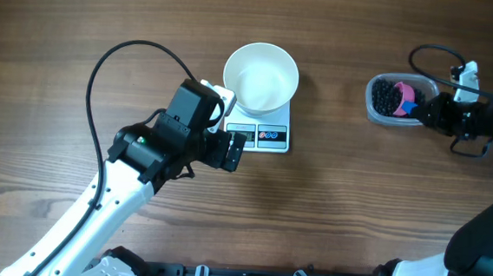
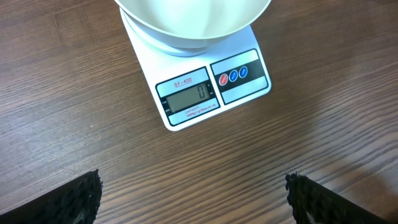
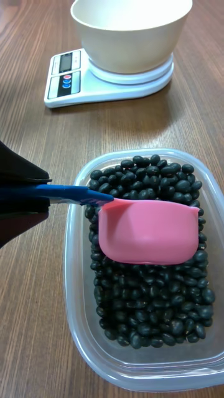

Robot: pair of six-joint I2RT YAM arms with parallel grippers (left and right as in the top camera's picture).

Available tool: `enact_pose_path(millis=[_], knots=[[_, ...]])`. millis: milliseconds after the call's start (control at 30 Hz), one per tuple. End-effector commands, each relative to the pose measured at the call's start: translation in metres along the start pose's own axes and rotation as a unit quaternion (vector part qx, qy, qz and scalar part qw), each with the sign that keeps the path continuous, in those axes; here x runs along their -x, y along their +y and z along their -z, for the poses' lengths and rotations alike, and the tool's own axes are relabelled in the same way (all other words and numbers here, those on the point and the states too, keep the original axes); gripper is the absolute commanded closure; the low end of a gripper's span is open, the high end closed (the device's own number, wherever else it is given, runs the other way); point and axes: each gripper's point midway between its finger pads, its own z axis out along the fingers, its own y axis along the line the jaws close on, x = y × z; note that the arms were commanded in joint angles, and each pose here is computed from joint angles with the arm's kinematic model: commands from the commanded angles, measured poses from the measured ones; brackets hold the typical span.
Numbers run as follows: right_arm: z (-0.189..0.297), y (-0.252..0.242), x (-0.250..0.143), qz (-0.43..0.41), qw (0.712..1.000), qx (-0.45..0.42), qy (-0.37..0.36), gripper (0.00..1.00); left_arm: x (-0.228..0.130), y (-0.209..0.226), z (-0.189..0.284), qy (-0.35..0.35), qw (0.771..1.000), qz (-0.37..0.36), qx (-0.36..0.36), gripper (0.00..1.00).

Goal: Scoop item into bowl and weigh 150g on scale
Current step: 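Dip the pink scoop into the black beans with the right gripper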

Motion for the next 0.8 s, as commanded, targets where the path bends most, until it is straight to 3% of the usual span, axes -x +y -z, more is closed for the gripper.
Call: enact_pose_path(millis=[0, 500, 767], knots=[[-0.01, 0.009, -0.009, -0.04, 0.998, 0.037, 0.015, 0.96, 0.008, -0.002, 0.006, -0.013, 1.0, -0.011, -0.005, 0.0], [-0.002, -0.009, -0.013, -0.079, 0.997, 0.021, 0.014, 0.96, 0.008, -0.002, 0.006, -0.013, 1.0, -0.011, -0.005, 0.0], [-0.001, 0.002, 0.002, -0.081, 0.995, 0.059, -0.015, 0.96, 0.008, -0.002, 0.006, -0.013, 1.0, -0.011, -0.005, 0.0]])
